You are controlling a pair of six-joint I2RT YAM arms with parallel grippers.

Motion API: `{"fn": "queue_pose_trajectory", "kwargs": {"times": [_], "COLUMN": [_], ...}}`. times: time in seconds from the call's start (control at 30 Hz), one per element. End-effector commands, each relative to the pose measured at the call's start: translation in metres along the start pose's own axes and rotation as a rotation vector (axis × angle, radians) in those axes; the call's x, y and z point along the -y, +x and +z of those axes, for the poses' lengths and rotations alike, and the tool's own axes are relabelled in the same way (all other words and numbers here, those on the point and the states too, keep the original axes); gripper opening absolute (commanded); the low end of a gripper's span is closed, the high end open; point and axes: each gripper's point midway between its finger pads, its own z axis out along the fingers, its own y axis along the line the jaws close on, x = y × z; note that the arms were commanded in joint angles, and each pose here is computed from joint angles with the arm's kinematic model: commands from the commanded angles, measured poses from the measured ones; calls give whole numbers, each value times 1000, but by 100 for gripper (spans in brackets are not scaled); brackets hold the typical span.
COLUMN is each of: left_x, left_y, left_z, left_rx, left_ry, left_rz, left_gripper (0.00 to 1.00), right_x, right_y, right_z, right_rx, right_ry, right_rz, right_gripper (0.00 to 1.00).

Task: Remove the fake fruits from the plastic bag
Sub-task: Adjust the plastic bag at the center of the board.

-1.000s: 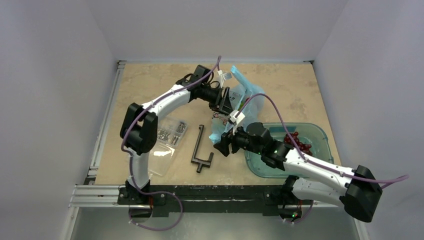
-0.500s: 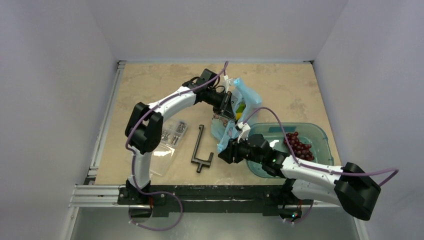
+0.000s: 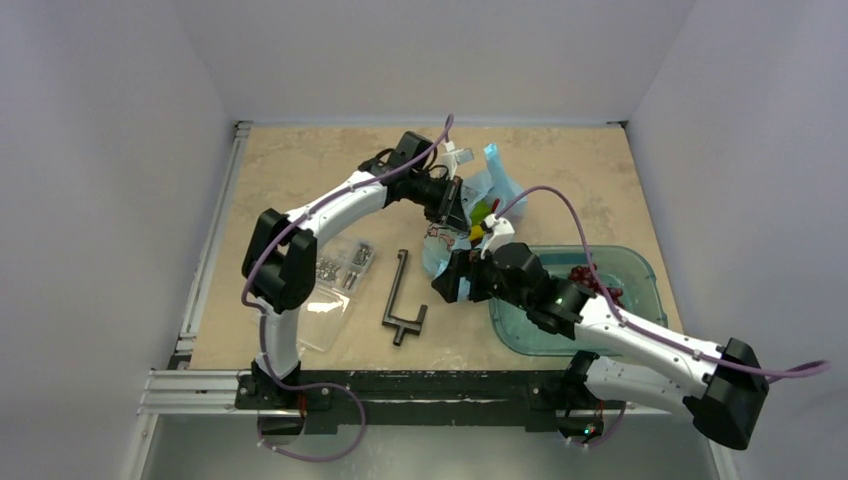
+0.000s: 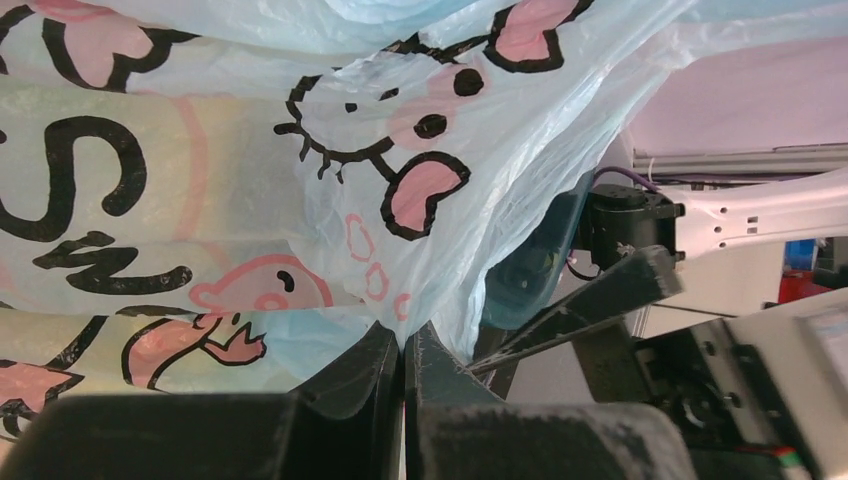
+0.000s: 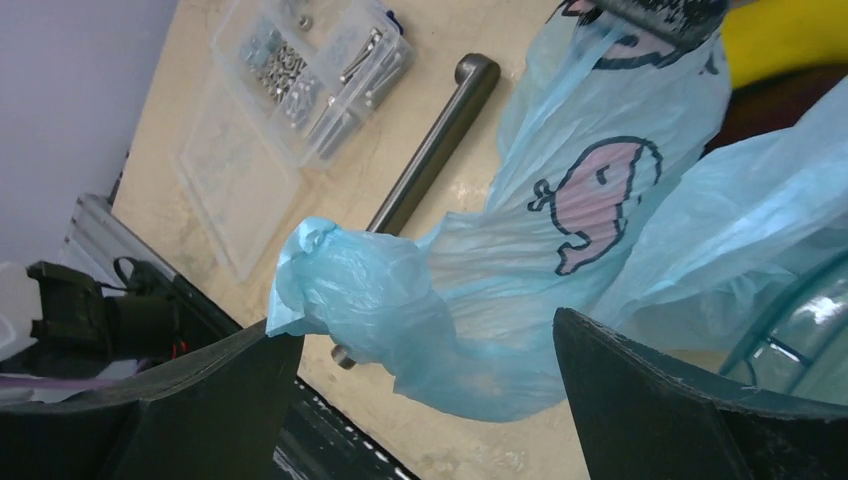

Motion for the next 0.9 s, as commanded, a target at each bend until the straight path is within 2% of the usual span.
{"fn": "queue_pose_trajectory", "kwargs": {"times": [0.0, 0.13, 0.37, 0.5, 0.63, 0.7, 0.8, 0.87], "left_x": [18, 16, 17, 17, 17, 16, 15, 15], "left_y": [-14, -14, -16, -17, -19, -20, -22, -24], "left_z": [-12, -11, -20, -23, -26, -27, -31, -34], "left_rx": [49, 50, 65, 68, 74, 79, 88, 95], "left_ry": [8, -4, -45, -52, -51, -55, -60, -59], "left_rz": [67, 63, 95, 101, 95, 93, 85, 84], "left_gripper": [0, 0, 0, 0, 0, 0, 0, 0], "right_x": [20, 25, 50, 48, 17, 20, 18, 29], "right_y": [-3, -14, -61, -79, -84, -82, -93, -102], "right_z": [-21, -33, -56, -60, -52, -54, -60, -66], "right_rx": [-56, -66, 108, 203, 226, 228, 264, 295], "right_ry": [183, 270, 457, 415, 196, 216, 202, 280], "right_rz": [68, 77, 121, 192, 149, 177, 123, 121], "right_gripper": [98, 99, 96, 95, 99, 99, 99, 99]}}
